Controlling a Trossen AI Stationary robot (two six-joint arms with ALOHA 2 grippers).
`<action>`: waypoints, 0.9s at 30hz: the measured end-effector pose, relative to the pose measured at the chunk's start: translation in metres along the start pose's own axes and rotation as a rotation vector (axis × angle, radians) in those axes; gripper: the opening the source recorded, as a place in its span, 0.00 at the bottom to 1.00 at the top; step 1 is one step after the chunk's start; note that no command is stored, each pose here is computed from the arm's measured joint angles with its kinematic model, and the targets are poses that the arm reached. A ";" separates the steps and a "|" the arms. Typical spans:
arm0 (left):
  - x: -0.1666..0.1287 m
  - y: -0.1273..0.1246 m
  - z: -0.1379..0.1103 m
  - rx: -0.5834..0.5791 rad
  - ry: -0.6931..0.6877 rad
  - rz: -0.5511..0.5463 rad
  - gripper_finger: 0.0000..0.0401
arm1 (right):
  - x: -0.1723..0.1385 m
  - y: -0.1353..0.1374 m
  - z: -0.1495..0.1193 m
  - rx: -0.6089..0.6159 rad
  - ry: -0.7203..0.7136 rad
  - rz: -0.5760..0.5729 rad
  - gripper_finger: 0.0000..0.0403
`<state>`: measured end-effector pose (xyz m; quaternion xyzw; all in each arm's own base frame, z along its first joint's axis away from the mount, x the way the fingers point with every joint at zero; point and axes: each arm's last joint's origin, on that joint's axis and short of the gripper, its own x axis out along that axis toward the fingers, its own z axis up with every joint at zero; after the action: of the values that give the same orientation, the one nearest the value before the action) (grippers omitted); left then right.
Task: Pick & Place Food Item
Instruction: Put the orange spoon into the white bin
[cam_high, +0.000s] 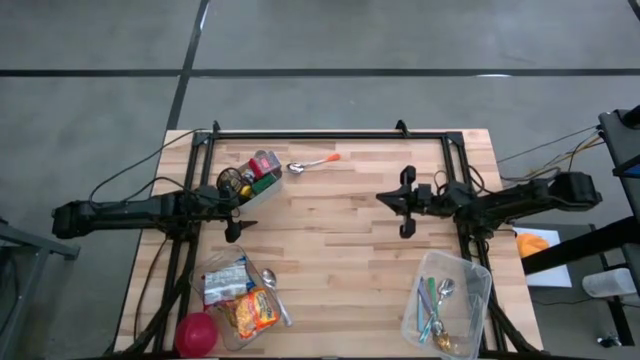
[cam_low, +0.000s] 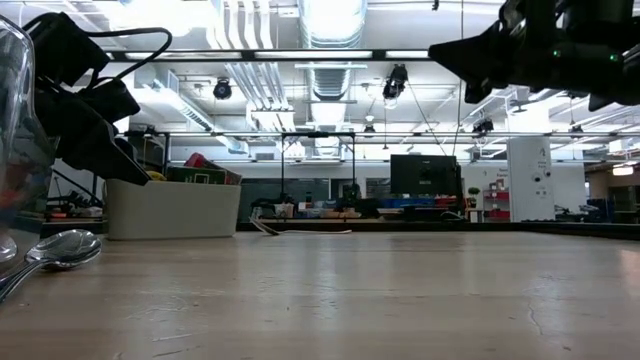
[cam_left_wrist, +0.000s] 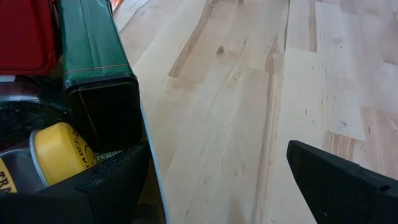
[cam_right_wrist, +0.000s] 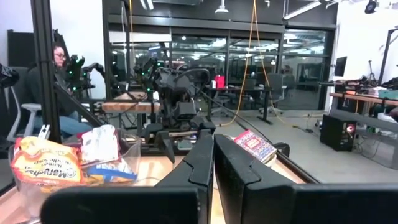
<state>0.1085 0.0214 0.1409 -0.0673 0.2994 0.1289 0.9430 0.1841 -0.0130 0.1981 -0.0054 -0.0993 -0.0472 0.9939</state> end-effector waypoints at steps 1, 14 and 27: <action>0.000 0.000 0.000 0.000 0.000 0.000 0.96 | 0.000 0.000 -0.001 0.000 0.003 0.000 0.03; 0.000 0.000 0.000 -0.014 0.000 -0.004 0.96 | 0.004 0.000 -0.013 -0.002 0.072 0.001 0.03; 0.000 0.000 0.000 0.020 0.000 -0.005 0.96 | 0.005 0.000 -0.022 -0.004 0.120 0.002 0.03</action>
<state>0.1086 0.0213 0.1409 -0.0588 0.3005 0.1238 0.9439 0.1937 -0.0135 0.1778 -0.0046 -0.0395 -0.0464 0.9981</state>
